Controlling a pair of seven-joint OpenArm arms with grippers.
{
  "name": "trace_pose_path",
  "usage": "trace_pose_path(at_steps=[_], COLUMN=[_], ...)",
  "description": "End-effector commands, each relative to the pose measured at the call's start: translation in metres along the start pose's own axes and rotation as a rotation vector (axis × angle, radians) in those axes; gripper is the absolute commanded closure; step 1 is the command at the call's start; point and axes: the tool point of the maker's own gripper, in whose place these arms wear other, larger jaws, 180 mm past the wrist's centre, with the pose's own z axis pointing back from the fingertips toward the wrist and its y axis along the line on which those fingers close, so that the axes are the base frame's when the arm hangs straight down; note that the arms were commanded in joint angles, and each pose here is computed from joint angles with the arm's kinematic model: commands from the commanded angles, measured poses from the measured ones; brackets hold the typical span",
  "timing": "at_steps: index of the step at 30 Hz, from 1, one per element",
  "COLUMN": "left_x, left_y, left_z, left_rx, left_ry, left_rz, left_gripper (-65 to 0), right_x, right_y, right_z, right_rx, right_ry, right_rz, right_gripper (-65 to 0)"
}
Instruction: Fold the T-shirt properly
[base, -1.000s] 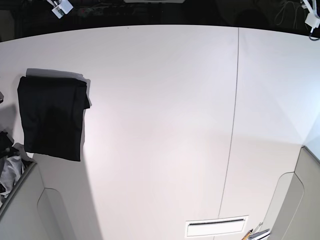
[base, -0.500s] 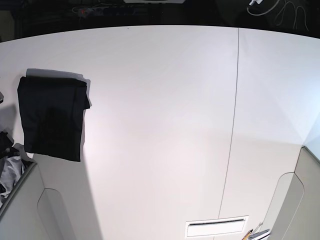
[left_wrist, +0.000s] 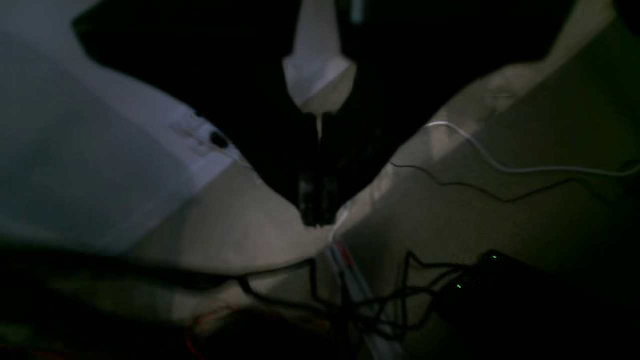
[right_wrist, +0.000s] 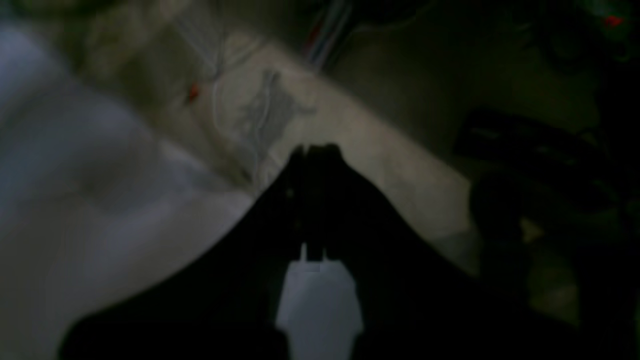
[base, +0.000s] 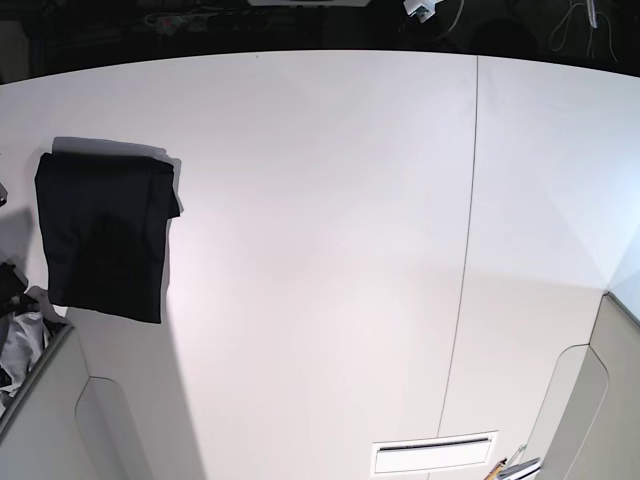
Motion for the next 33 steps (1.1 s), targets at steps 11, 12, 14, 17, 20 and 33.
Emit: trace_pose_path(at_steps=[11, 12, 14, 17, 20, 33], left_x=[0.051, 0.057, 0.064, 0.072, 0.08, 0.091], left_y=[0.11, 0.114, 0.116, 0.118, 0.12, 0.125], left_z=[0.01, 0.013, 0.014, 0.016, 0.019, 0.024], left_rx=[0.467, 0.49, 0.495, 0.491, 0.47, 0.463], left_ry=[-0.095, -0.114, -0.133, -0.164, -0.24, -0.356], left_rz=[0.076, 0.077, 0.074, 0.108, 0.261, 0.476], left_gripper=[0.0, 0.0, 0.0, 0.0, 0.0, 0.0], right_x=[0.114, 0.128, 0.148, 0.166, 0.184, 0.224], right_y=[0.003, 0.003, 0.001, -0.006, -0.018, -0.049], right_z=[-0.014, -0.012, -0.008, -0.001, 0.008, 0.032], right_rx=[-0.054, -0.048, -0.043, -0.032, -0.016, -0.034], right_ry=[-0.182, -0.209, -0.252, -0.303, -0.36, -0.462], right_rz=[-0.327, -0.362, -0.414, -0.489, -0.587, -0.644], right_gripper=[0.0, 0.0, 0.0, 0.0, 0.0, 0.0])
